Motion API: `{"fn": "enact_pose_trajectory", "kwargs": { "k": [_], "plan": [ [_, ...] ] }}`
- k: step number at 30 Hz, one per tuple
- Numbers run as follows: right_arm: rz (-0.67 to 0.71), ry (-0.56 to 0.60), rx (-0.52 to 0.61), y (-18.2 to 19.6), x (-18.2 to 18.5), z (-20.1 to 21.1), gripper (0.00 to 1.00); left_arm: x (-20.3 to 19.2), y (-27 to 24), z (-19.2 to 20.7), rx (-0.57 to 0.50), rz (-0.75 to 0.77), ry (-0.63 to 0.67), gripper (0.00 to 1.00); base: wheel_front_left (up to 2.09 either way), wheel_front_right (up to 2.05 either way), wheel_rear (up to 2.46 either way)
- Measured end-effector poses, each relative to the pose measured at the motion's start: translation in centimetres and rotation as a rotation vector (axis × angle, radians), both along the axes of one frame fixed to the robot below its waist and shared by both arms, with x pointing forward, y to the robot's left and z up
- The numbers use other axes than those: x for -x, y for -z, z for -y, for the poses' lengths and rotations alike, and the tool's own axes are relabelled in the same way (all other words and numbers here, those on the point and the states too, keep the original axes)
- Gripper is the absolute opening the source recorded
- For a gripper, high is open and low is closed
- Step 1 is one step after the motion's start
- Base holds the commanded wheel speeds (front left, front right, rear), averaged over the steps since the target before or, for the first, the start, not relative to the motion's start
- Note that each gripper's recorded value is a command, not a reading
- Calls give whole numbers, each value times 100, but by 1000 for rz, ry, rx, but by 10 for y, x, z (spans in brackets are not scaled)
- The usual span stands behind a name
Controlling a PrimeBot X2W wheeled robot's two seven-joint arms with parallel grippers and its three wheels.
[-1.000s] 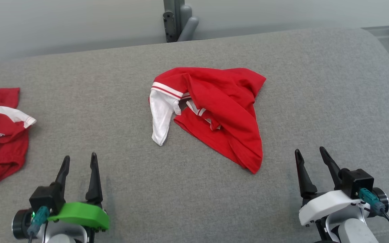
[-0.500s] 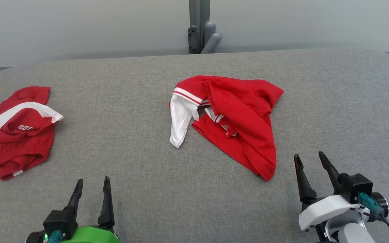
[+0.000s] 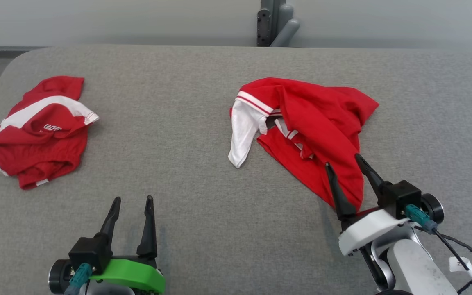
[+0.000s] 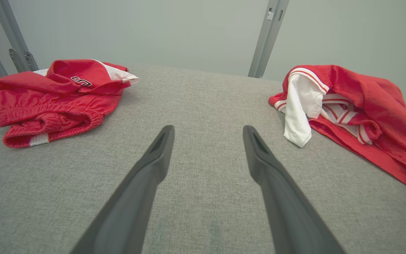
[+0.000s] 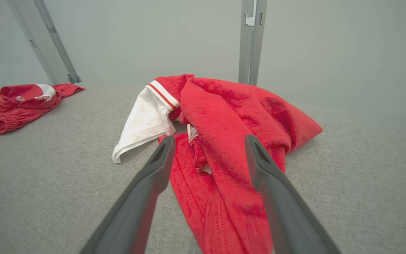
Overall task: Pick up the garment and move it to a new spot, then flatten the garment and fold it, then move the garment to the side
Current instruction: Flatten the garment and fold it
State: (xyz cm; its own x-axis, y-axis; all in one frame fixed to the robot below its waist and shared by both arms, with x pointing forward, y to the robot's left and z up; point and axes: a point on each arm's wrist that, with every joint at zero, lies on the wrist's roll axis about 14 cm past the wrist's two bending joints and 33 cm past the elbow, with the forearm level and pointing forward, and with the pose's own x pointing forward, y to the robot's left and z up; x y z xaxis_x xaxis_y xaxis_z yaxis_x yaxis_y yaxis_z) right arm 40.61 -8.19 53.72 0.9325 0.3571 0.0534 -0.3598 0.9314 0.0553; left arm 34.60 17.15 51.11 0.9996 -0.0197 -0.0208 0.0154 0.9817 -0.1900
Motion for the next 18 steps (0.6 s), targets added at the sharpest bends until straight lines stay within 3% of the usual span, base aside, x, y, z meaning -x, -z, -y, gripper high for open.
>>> {"fn": "enact_pose_trajectory", "kwargs": {
  "k": [9, 18],
  "plan": [
    [-77, -307, 83, 31, -22, -95, 100, 18, 11, -28, 10, -45, -106, 100, 0, 0, 0],
    [-200, -446, 131, 74, -36, -150, 100, 46, 19, -66, 13, -87, -253, 100, 0, 0, 0]
  ]
}}
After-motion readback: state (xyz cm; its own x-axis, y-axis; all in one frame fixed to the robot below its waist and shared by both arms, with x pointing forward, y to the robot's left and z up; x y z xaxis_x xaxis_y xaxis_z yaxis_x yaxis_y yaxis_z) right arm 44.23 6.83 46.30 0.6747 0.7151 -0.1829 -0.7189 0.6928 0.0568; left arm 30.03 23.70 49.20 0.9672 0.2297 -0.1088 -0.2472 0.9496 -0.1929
